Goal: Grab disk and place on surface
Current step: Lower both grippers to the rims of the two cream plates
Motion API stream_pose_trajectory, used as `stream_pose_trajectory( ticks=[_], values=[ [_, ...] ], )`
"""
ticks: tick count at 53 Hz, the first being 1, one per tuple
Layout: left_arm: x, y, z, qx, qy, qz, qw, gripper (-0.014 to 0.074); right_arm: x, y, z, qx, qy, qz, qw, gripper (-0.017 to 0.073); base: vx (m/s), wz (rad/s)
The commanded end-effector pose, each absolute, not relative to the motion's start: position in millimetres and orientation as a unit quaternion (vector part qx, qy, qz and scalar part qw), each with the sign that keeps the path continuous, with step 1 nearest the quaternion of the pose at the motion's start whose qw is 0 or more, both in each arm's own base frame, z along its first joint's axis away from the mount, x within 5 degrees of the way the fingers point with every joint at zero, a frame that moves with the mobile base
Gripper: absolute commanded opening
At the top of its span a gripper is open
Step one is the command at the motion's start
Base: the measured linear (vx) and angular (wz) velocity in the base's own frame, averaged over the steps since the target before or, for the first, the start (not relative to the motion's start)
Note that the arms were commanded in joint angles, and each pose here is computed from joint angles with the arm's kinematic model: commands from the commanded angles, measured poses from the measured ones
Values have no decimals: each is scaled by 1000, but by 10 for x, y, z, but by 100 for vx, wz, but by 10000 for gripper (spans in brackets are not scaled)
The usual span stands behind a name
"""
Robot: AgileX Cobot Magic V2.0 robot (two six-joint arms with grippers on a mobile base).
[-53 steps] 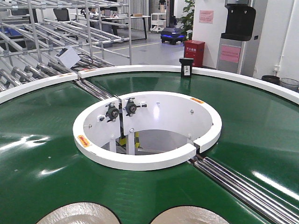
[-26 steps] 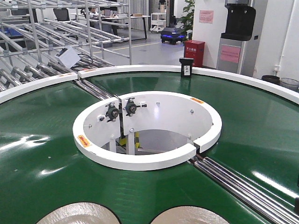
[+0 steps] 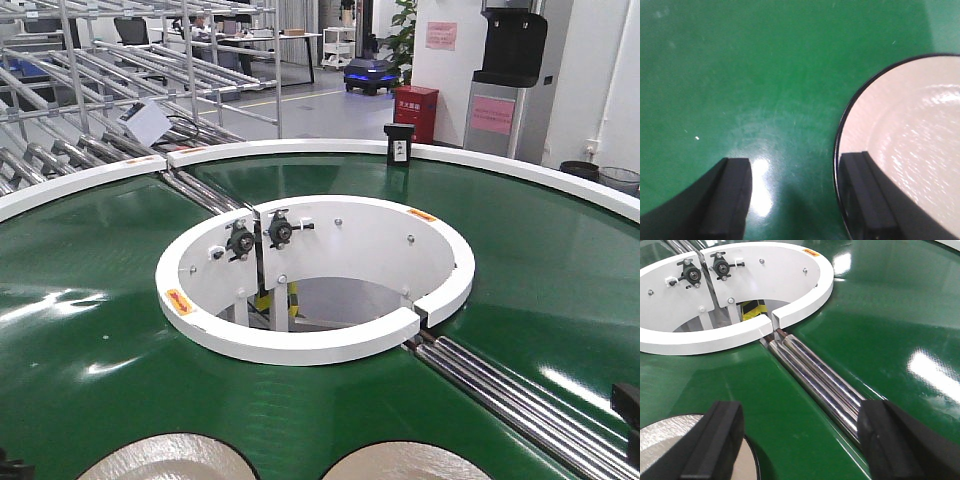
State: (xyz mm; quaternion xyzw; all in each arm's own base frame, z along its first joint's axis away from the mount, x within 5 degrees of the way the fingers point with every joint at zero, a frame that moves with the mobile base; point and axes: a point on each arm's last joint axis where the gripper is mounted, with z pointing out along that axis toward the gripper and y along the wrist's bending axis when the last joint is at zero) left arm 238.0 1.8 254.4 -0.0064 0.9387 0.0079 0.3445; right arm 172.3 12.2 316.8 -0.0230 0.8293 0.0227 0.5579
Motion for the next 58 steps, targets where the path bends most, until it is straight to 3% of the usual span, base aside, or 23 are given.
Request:
stream_pose_trajectory(
  ticks=[1, 16, 27, 42, 58],
  values=[
    [2567, 10, 2671, -24, 928, -5, 373, 494, 1752, 116, 3340, -26, 799, 19, 601, 541, 0, 0],
    [2932, 296, 2606, -81, 935, -51, 341, 389, 1752, 117, 3340, -26, 799, 19, 601, 541, 0, 0],
    [2985, 427, 2373, -14, 948, -162, 273, 393, 1752, 117, 3340, -26, 799, 19, 601, 541, 0, 0],
    [3103, 309, 1999, 44, 931, -284, 223, 407, 1752, 117, 3340, -26, 799, 19, 601, 541, 0, 0],
    [3170, 148, 1752, 74, 917, -342, 190, 407, 1780, 119, 3314, -26, 803, 19, 595, 541, 0, 0]
  ],
)
